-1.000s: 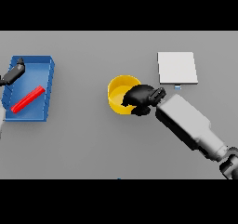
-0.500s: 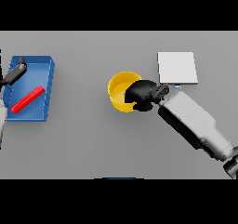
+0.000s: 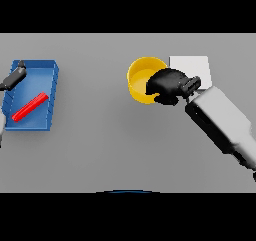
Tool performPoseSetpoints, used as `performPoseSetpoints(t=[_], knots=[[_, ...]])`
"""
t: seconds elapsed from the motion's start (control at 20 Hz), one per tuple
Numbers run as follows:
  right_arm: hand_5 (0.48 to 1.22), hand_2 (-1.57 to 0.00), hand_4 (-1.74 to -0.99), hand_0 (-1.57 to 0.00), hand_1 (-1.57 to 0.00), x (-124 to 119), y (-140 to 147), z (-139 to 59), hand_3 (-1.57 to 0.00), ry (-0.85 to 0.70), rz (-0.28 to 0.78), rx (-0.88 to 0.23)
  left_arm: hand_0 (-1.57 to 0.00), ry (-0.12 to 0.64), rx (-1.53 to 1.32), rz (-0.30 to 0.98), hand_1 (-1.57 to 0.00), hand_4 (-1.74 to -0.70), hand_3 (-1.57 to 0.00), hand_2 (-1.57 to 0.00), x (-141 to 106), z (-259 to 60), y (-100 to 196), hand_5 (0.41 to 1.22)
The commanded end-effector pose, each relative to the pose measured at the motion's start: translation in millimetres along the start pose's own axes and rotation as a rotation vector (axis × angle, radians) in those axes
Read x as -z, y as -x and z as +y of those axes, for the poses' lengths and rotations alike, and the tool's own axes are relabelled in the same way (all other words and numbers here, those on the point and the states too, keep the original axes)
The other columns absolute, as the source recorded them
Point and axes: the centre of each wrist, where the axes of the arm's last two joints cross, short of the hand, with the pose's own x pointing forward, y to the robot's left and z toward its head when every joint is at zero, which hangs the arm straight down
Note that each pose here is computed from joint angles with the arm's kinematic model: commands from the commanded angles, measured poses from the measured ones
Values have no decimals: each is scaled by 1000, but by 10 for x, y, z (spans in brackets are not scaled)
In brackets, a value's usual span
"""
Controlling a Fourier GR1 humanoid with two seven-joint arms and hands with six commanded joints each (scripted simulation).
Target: Pick up the red beaker and tilt it to pour out 1 green nut into yellow bowl. Pick up the yellow bowl and place it on the metallic measuring scale.
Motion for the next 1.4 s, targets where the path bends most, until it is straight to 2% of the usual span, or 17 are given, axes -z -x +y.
performPoseSetpoints(t=[0.0,0.2,0.35,0.6,0.7,0.95,1.2,1.35], knots=[[1220,-1465,-1740,-1569,-1569,-4,46,-32,-1347,7,27,12,1,2,9,6,1,-743,1,1,-11,0,4,700],[1221,-1504,-1741,-1570,-1570,-166,335,-106,-1239,61,89,34,1,1,19,19,1,-744,1,1,-22,37,15,710],[1221,-1536,-1741,-1571,-1571,-236,614,-97,-1209,109,174,42,1,-2,13,25,1,-743,1,1,-27,26,-31,708],[1221,-1508,-1741,-1571,-1571,-331,986,-92,-1171,136,251,100,1,2,14,16,1,-731,1,1,-25,24,-33,696],[1221,-1495,-1741,-1571,-1571,-294,1096,50,-1200,134,305,106,1,4,16,31,1,-726,1,1,-50,50,44,688],[1221,-1407,-1741,-1571,-1571,-252,1292,305,-1351,125,341,145,1,6,20,38,1,-724,1,1,-36,62,36,682],[1221,-1362,-1741,-1571,-1571,-202,1353,420,-1338,123,330,185,1,2,15,25,1,-728,1,1,-30,29,8,675],[1221,-1338,-1741,-1556,-1571,-187,1379,469,-1436,124,326,210,1,2,37,25,1,-723,1,1,-32,40,16,671]])
